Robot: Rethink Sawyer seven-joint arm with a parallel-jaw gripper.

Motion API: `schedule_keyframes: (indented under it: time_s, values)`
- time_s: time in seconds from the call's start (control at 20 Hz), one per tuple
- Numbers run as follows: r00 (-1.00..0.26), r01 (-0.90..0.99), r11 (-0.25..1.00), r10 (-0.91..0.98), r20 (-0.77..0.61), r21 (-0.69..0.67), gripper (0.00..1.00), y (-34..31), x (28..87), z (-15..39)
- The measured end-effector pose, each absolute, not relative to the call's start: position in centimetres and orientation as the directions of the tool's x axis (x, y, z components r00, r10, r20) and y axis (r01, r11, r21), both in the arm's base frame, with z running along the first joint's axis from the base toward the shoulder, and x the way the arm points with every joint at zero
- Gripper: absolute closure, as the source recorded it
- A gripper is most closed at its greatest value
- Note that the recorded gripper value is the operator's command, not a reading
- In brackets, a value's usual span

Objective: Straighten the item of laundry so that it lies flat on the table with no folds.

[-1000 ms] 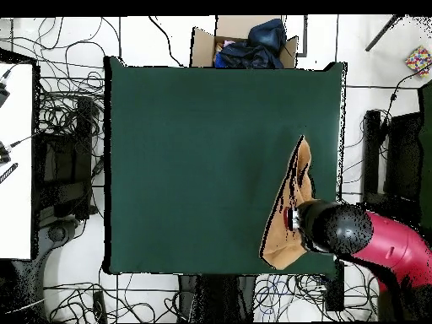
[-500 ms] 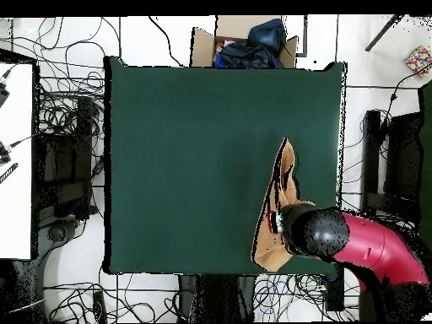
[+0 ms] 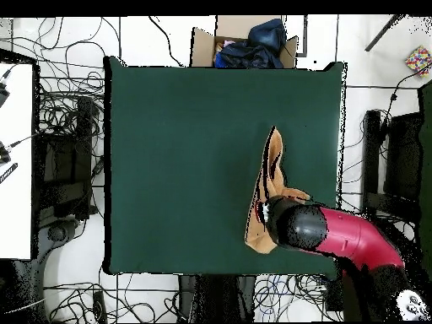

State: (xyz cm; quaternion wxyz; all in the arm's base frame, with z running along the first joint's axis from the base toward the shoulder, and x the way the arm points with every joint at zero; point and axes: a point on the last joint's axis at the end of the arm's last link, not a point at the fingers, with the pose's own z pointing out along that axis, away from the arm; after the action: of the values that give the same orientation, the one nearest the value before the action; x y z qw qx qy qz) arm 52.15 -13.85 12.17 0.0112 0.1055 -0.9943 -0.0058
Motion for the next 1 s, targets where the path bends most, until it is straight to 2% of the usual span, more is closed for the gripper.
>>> schedule_keyframes:
  time_s: [0.45, 1.0]
  values:
    - [-0.972, -0.231, 0.972, -0.229, -0.052, 0.033, 1.0, -10.7, 51.9, 5.9]
    - [-0.978, -0.209, 0.975, -0.208, -0.033, 0.069, 1.0, -9.8, 49.5, 1.1]
